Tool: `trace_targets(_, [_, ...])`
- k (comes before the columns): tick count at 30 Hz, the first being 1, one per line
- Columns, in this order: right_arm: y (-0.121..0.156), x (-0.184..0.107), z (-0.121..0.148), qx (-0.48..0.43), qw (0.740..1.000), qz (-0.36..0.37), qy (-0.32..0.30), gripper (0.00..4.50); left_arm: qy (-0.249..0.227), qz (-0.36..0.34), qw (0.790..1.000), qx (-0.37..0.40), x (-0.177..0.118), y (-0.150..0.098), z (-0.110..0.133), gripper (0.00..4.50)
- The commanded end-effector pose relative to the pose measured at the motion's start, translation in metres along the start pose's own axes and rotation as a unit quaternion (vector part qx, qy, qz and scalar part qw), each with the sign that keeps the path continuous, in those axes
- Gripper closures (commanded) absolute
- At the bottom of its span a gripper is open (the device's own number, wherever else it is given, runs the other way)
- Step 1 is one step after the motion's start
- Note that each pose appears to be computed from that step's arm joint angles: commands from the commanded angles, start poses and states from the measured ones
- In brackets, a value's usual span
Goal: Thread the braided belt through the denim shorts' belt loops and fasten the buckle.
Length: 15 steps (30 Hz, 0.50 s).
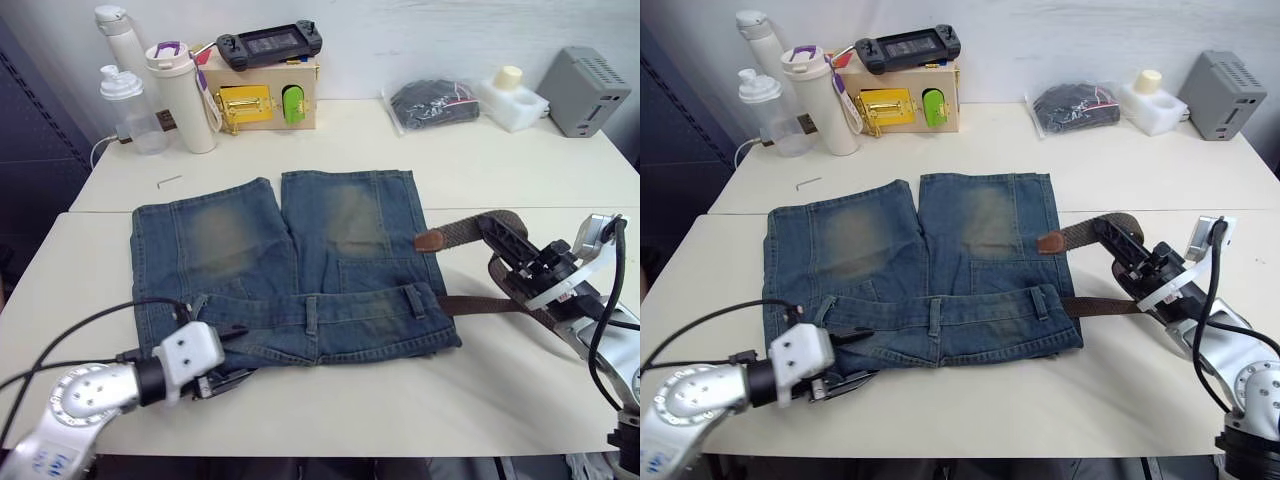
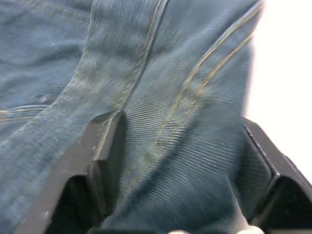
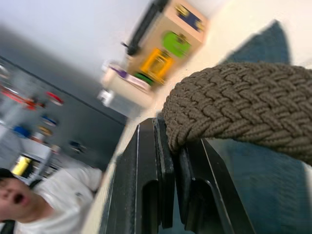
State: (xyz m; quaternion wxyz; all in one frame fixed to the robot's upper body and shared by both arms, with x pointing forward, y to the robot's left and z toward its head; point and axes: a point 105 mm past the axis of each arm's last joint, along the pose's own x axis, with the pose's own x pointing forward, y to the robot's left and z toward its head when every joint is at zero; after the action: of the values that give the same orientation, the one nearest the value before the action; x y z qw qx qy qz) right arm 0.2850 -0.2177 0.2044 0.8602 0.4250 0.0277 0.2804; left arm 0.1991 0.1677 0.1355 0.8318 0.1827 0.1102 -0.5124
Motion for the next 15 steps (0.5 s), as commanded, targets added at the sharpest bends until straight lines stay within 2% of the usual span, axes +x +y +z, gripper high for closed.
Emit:
trace_targets(1, [0.005, -0.008, 0.008, -0.02, 1.0, 0.0, 0.014, 4.5, -0.081, -0.099, 0.99, -0.058, -0.008, -0.017, 0.037, 1.25])
trace_targets(6, [0.004, -0.018, 0.005, -0.026, 0.999, -0.001, 0.045, 4.5, -0.151, -0.121, 0.978, -0.083, 0.009, -0.012, 0.056, 1.25])
trace_targets(10, [-0.001, -0.024, 0.003, -0.038, 0.997, -0.019, 0.059, 4.5, -0.173, -0.098, 0.977, -0.073, 0.039, -0.002, 0.053, 1.25])
trace_targets(15, [-0.01, -0.032, -0.005, -0.04, 0.995, -0.048, 0.082, 4.5, -0.189, -0.09, 0.975, -0.07, 0.053, 0.003, 0.056, 1.25])
